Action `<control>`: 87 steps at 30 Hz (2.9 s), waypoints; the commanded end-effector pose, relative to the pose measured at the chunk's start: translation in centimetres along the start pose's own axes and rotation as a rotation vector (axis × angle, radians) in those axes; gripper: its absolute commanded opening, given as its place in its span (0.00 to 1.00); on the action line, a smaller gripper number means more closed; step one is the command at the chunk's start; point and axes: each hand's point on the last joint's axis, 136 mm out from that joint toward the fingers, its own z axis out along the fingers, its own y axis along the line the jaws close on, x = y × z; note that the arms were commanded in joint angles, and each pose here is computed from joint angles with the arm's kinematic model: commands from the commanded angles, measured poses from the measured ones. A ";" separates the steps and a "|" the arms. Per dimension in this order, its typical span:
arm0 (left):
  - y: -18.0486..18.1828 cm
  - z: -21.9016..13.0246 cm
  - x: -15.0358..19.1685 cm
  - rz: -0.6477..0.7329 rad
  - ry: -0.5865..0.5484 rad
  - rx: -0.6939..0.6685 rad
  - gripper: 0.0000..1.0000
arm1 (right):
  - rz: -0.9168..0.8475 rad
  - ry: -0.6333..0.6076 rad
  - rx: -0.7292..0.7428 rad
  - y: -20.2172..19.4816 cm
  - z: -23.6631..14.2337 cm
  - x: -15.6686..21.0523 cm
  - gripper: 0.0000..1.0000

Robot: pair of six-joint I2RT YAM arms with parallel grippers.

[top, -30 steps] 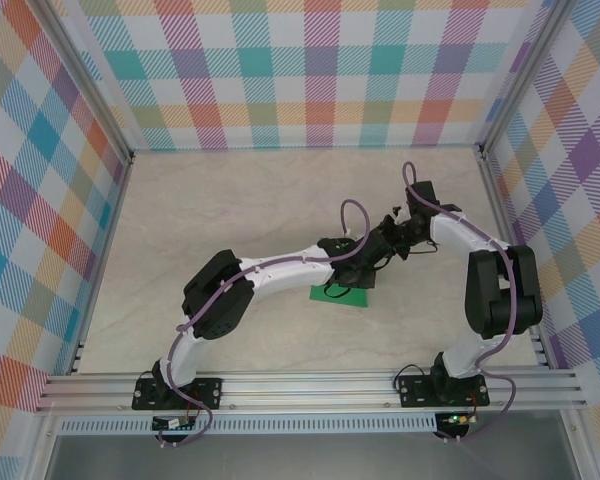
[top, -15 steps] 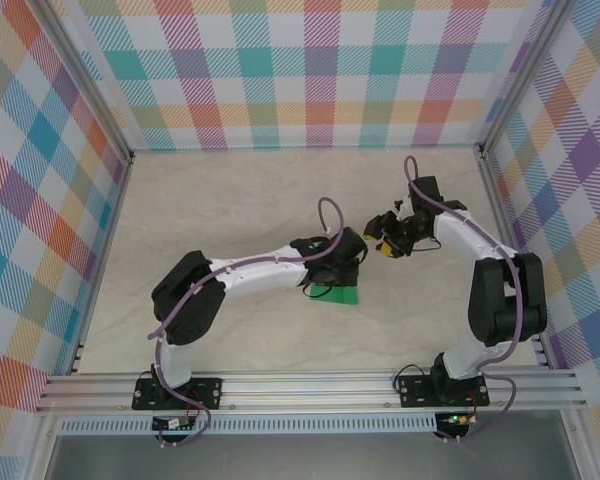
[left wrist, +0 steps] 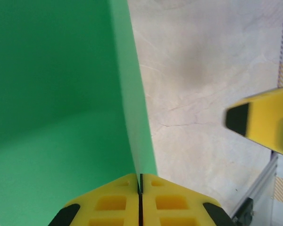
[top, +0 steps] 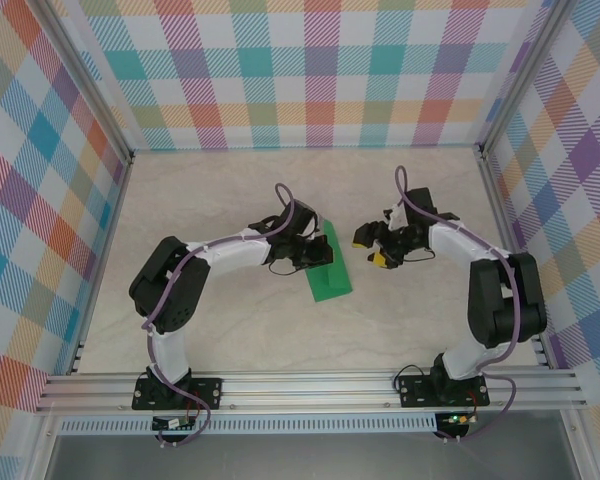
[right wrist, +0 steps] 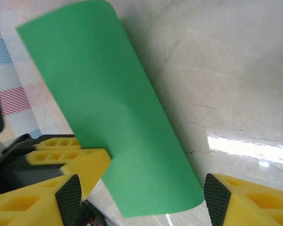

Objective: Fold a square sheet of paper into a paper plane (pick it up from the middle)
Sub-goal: First fold in half a square sheet of paper at the center of the table, then hold the square sheet of paper at the center of the table.

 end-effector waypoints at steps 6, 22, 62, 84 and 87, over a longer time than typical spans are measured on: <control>0.2 -1.3 2.0 0.007 0.070 0.085 0.08 | -0.086 0.078 -0.006 1.4 2.8 -1.2 0.71; 1.7 -2.0 2.1 -0.001 0.077 0.060 0.09 | -0.050 0.146 0.014 -0.3 5.5 1.9 0.61; 5.7 -8.5 -0.4 -0.043 -0.202 -0.250 0.50 | -0.050 0.075 0.390 -2.9 7.0 1.3 0.53; 5.7 -8.1 -0.4 -0.043 -0.194 -0.237 0.50 | -0.065 0.111 0.435 -3.4 7.9 1.0 0.62; 5.8 -8.0 -0.4 -0.044 -0.190 -0.239 0.49 | -0.068 0.117 0.462 -3.7 7.9 1.0 0.62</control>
